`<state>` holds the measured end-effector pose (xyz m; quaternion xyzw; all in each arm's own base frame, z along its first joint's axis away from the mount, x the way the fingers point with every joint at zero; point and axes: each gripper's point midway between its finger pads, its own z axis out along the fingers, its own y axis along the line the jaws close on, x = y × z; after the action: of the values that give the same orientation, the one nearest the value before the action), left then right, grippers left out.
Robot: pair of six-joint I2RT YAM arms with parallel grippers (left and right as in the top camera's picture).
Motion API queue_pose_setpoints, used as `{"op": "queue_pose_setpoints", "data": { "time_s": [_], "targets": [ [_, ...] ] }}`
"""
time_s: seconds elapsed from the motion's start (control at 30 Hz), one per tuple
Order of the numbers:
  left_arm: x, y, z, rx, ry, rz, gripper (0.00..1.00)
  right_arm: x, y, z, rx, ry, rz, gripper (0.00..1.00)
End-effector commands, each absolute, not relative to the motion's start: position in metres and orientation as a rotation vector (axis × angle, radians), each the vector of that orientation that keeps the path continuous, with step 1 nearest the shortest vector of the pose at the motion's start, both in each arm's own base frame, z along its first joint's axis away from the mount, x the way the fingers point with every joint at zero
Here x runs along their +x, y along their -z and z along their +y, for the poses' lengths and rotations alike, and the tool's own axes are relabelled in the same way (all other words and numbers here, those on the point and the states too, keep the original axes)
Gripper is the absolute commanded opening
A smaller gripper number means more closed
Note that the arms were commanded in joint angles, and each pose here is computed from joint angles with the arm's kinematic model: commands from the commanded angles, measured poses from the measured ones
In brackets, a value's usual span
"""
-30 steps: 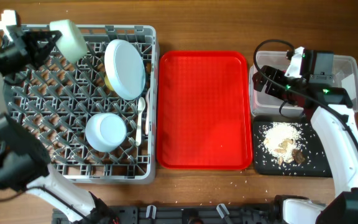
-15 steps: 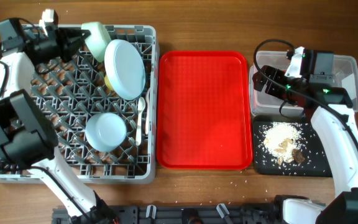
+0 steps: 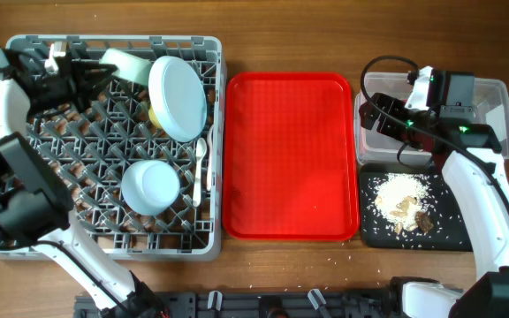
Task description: Sort waste into correct bins and load items into the dishwasher rack
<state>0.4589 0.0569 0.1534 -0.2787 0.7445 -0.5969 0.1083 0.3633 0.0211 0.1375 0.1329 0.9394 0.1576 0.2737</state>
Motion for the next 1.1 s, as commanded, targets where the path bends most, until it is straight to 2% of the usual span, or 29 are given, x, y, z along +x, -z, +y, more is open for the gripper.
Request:
{"op": "queue_pose_setpoints", "data": {
  "time_s": [0.0, 0.13, 0.33, 0.47, 0.57, 0.67, 0.87, 1.07],
  "targets": [
    [0.445, -0.122, 0.089, -0.977, 1.580, 2.274, 1.00, 0.368, -0.143, 0.022, 0.345, -0.434, 2.515, 1.00],
    [0.427, -0.133, 0.106, -1.070, 1.447, 2.315, 1.00, 0.368, -0.143, 0.022, 0.345, -0.433, 2.515, 1.00],
    [0.403, -0.210, 0.113, -0.925, 1.154, 2.308, 1.00, 0.368, -0.143, 0.022, 0.345, -0.434, 2.514, 1.00],
    [0.383, -0.266, 0.091, -0.773, 0.843, 2.328, 1.00, 0.368, -0.143, 0.022, 0.345, -0.433, 2.515, 1.00],
    [0.362, -0.295, 0.051, -0.628, 0.611, 2.376, 1.00, 0.368, -0.143, 0.022, 0.344, -0.433, 2.515, 1.00],
    [0.349, -0.302, 0.000, -0.445, 0.479, 2.446, 1.00, 0.368, -0.143, 0.022, 0.345, -0.434, 2.515, 1.00],
    [0.340, -0.298, -0.088, -0.133, 0.572, 2.525, 1.00, 0.368, -0.143, 0.022, 0.345, -0.434, 2.515, 1.00],
    [0.335, -0.298, -0.106, -0.066, 0.593, 2.535, 1.00, 0.368, -0.143, 0.022, 0.344, -0.434, 2.514, 1.00]
  ]
}}
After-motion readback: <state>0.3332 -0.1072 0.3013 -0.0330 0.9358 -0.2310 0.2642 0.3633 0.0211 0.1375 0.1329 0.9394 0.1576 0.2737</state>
